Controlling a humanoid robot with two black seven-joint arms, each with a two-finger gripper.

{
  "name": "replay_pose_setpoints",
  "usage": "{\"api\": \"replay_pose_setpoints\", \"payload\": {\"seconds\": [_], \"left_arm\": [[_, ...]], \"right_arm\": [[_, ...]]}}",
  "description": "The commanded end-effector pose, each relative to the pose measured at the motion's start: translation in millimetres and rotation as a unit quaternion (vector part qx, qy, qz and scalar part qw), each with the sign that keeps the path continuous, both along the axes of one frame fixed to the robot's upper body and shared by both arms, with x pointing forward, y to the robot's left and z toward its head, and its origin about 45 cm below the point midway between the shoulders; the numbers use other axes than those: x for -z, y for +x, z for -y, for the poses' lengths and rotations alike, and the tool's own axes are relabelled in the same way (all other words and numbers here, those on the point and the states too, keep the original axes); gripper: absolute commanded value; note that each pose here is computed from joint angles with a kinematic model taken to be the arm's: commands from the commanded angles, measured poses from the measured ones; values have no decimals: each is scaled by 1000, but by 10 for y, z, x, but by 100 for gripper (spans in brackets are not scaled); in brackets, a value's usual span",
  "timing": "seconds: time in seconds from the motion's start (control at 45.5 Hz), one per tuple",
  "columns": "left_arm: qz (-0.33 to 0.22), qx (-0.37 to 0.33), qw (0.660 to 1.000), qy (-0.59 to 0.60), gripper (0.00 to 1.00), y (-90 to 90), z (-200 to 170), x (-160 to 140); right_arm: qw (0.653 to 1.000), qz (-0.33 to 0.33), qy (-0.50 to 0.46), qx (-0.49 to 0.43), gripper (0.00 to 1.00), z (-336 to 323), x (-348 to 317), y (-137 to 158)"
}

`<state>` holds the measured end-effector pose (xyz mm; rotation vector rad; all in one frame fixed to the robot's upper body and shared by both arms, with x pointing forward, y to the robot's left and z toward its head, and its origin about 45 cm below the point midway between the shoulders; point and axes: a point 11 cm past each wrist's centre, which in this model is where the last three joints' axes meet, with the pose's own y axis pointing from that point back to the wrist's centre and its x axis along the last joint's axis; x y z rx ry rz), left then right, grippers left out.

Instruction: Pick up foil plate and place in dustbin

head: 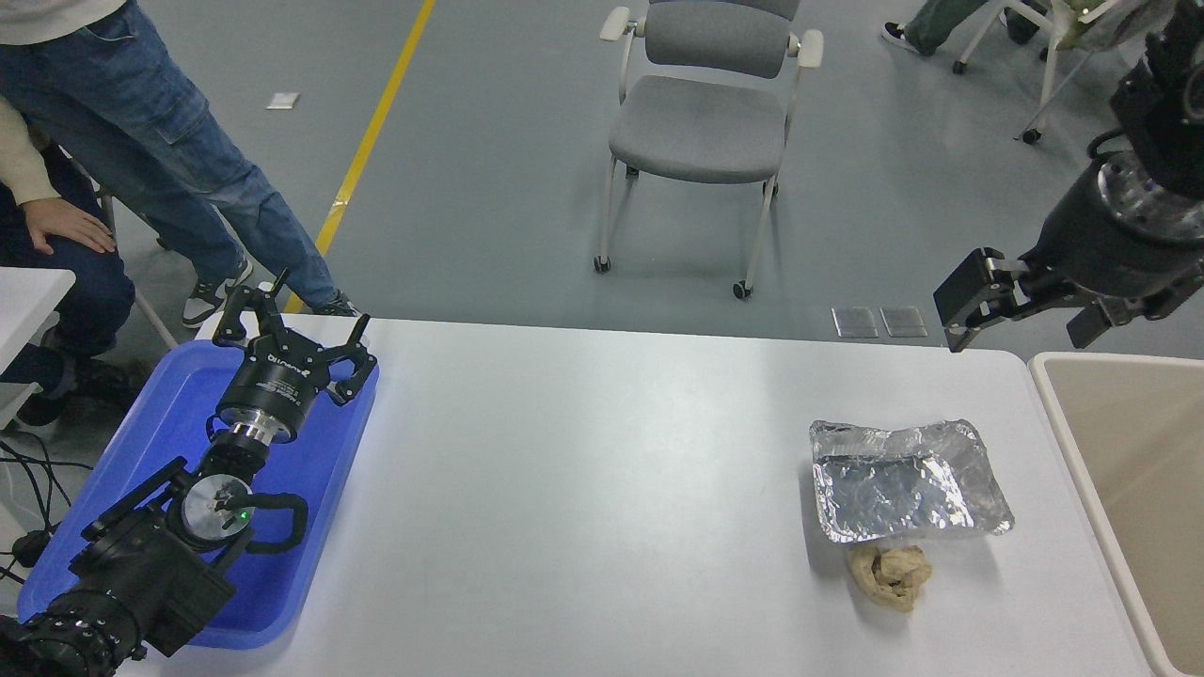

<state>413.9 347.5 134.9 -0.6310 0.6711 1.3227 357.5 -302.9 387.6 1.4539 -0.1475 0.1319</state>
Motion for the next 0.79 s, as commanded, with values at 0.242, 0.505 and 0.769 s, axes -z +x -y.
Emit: {"api": "replay_pose_setpoints", "payload": {"seconds": [0.242, 0.505, 0.769], "left_arm": [[-1, 0, 1000, 0, 100, -5, -1, 6], [-1, -1, 1000, 0, 100, -5, -2, 8], [0, -1, 1000, 0, 100, -4, -3, 5]], "right_arm": [[997, 59, -31, -25, 99, 308, 540, 127], [996, 43, -19, -74, 96, 486, 1025, 10], [998, 23, -36, -55, 96, 779, 1541, 12]]}}
